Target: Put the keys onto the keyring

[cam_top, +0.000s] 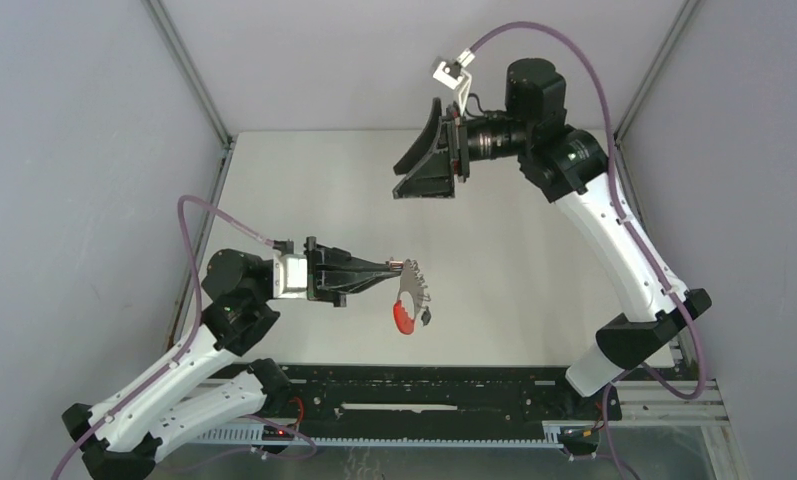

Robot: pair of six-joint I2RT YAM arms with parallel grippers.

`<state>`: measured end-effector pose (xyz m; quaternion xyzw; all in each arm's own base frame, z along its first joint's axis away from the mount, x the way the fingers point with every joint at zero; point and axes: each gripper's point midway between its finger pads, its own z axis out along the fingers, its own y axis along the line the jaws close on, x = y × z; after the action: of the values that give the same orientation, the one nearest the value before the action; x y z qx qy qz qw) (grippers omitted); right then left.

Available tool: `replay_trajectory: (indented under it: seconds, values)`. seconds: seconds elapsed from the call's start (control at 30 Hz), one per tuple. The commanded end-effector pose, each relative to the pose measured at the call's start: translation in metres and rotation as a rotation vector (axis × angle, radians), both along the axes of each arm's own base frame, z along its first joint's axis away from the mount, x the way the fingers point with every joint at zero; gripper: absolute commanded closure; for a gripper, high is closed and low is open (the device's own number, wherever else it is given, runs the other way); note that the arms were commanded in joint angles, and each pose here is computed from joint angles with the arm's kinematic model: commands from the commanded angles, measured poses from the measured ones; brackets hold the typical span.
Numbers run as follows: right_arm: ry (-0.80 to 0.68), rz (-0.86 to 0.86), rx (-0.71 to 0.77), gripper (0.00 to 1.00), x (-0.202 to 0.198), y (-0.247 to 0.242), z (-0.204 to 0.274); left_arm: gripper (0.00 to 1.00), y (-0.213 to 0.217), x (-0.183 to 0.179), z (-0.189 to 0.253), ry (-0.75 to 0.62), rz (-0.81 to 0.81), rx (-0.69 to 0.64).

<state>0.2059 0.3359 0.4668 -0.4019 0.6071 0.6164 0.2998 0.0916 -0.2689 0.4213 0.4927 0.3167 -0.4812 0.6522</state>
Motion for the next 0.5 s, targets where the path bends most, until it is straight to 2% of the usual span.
replay_trajectory:
  seconds: [0.0, 0.13, 0.23, 0.3, 0.47]
  values:
    - [-0.163, -0.236, -0.082, 0.0, 0.035, -0.014, 0.009, 1.0, 0.004, 0.002, 0.025, 0.022, 0.018, -0.105]
    - [-0.309, -0.331, -0.103, 0.0, 0.037, -0.035, 0.02, 1.0, 0.004, 0.01, 0.036, 0.052, 0.048, -0.158]
    - [-0.376, -0.25, 0.002, 0.0, 0.004, -0.045, 0.038, 1.0, 0.007, 0.013, 0.041, 0.073, 0.062, -0.182]
    - [-0.394, -0.181, 0.052, 0.0, -0.016, -0.048, 0.032, 1.0, 0.007, 0.012, 0.042, 0.081, 0.057, -0.188]
    - [-0.524, -0.167, 0.082, 0.0, -0.04, -0.059, 0.029, 1.0, 0.006, 0.008, 0.036, 0.068, 0.036, -0.156]
